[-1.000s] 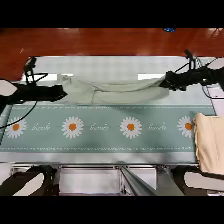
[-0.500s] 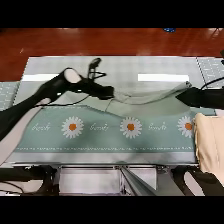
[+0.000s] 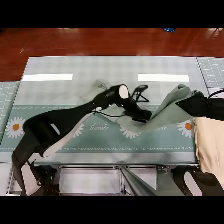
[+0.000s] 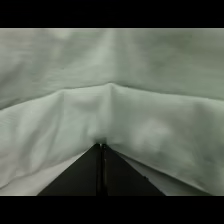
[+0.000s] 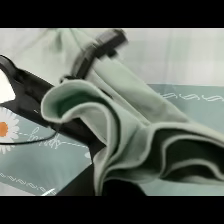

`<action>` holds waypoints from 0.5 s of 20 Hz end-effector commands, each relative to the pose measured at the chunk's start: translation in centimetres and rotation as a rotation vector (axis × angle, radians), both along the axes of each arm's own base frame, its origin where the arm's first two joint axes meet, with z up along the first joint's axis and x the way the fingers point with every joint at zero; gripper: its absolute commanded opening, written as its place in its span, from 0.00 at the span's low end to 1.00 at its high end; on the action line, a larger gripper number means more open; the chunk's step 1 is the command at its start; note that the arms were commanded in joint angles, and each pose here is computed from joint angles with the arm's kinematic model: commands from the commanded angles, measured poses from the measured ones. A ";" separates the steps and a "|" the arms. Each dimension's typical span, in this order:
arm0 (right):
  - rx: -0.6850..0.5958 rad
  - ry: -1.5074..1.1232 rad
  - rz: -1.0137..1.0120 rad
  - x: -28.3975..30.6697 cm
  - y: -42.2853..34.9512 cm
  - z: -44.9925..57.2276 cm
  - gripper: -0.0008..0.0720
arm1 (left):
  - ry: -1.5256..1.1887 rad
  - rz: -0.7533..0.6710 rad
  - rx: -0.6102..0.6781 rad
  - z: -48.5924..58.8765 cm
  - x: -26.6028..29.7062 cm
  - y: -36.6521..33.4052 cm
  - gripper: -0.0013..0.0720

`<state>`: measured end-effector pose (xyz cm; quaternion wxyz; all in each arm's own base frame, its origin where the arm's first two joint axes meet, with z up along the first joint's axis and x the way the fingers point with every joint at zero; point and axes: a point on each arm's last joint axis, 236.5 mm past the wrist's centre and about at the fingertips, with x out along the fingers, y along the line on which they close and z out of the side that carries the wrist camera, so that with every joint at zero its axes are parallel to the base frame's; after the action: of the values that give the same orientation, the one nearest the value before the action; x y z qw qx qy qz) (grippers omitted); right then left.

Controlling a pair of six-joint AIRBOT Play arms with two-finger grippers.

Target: Fold the shirts.

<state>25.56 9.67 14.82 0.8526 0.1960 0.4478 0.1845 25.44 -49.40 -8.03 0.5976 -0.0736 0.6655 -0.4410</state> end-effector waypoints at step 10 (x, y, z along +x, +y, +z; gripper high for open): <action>0.198 -0.039 0.179 5.0 7.4 2.0 0.06 | -0.335 0.294 0.158 15.1 16.3 25.1 0.04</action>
<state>28.46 13.85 16.46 0.8313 0.2311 0.4303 0.2653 38.75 -34.03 2.71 0.6991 -0.0661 0.6015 -0.3809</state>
